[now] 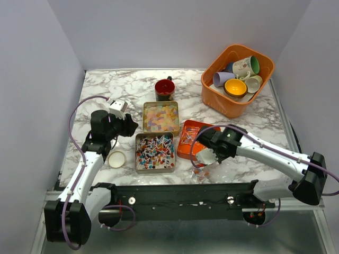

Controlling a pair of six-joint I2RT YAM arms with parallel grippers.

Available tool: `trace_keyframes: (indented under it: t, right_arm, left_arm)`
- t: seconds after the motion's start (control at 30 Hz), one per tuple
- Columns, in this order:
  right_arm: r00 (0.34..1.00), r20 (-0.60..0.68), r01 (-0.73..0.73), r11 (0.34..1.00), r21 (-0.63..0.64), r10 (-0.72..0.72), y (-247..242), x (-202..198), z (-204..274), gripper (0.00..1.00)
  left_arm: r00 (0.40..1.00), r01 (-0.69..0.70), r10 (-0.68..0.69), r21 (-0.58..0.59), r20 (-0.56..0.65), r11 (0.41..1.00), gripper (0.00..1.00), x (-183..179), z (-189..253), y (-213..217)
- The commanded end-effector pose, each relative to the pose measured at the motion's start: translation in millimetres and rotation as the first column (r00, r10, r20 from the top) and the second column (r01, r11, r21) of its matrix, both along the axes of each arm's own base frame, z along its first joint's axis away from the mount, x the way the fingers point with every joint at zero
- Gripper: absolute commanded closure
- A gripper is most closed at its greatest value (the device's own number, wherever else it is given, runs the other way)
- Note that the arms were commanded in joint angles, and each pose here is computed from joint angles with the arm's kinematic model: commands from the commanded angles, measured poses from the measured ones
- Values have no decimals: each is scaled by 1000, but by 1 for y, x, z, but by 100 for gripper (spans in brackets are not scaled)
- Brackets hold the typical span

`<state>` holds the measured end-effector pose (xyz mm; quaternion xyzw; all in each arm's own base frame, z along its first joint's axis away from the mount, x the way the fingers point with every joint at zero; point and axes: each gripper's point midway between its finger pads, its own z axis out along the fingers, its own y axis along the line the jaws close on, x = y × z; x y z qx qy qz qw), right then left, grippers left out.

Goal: Pack the candies
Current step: Place the fake candies in the packing bottle.

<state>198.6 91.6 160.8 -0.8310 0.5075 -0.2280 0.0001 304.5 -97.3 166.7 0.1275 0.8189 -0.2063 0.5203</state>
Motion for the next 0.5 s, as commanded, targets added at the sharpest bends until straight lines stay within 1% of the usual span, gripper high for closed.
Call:
trace_keyframes:
  t: [0.0, 0.1, 0.17, 0.2, 0.23, 0.27, 0.3, 0.33, 0.37, 0.4, 0.43, 0.47]
  right_arm:
    - [999, -22, -33, 988, -149, 30, -21, -10, 26, 99]
    - [999, -18, -44, 990, -134, 42, -19, -10, 29, 99]
    - [999, -21, -33, 996, -81, 31, -12, -11, 32, 99]
    - [999, -33, -23, 999, -34, 22, -3, -12, 34, 99]
    - [998, -61, 25, 995, 100, -19, 17, -16, 37, 99]
    - [995, -92, 57, 988, 144, -44, 30, -16, 36, 99]
    - [990, -117, 102, 977, 186, -81, 38, -16, 35, 99]
    - [980, -157, 156, 955, 252, -119, 53, -18, 32, 99]
    - [979, -162, 170, 939, 299, -126, 68, -14, 35, 99]
    - [976, -174, 183, 931, 314, -134, 79, -9, 31, 99]
    - [978, -167, 183, 910, 372, -129, 98, -1, 29, 99]
    - [979, -161, 180, 904, 388, -126, 107, 4, 27, 99]
  left_arm:
    - [999, 45, -44, -50, 15, 998, 44, -2, 10, -9]
    - [997, 80, -80, -82, 7, 993, 44, -8, 11, -16]
    - [988, 155, -152, -137, 30, 979, 45, -18, 19, -30]
    - [985, 170, -169, -185, 22, 968, 46, -23, 23, -36]
    - [973, 229, -225, -223, 45, 947, 50, -31, 30, -45]
    - [968, 249, -243, -251, 57, 935, 53, -36, 37, -50]
    - [963, 268, -262, -273, 60, 924, 58, -40, 42, -54]
    - [960, 278, -278, -307, 44, 910, 69, -45, 48, -59]
    - [947, 314, -320, -327, 36, 891, 79, -52, 51, -65]
    - [936, 339, -352, -344, 28, 875, 88, -56, 53, -69]
    - [928, 352, -372, -360, 14, 864, 98, -60, 57, -72]
    - [913, 384, -409, -371, 13, 845, 100, -63, 59, -76]
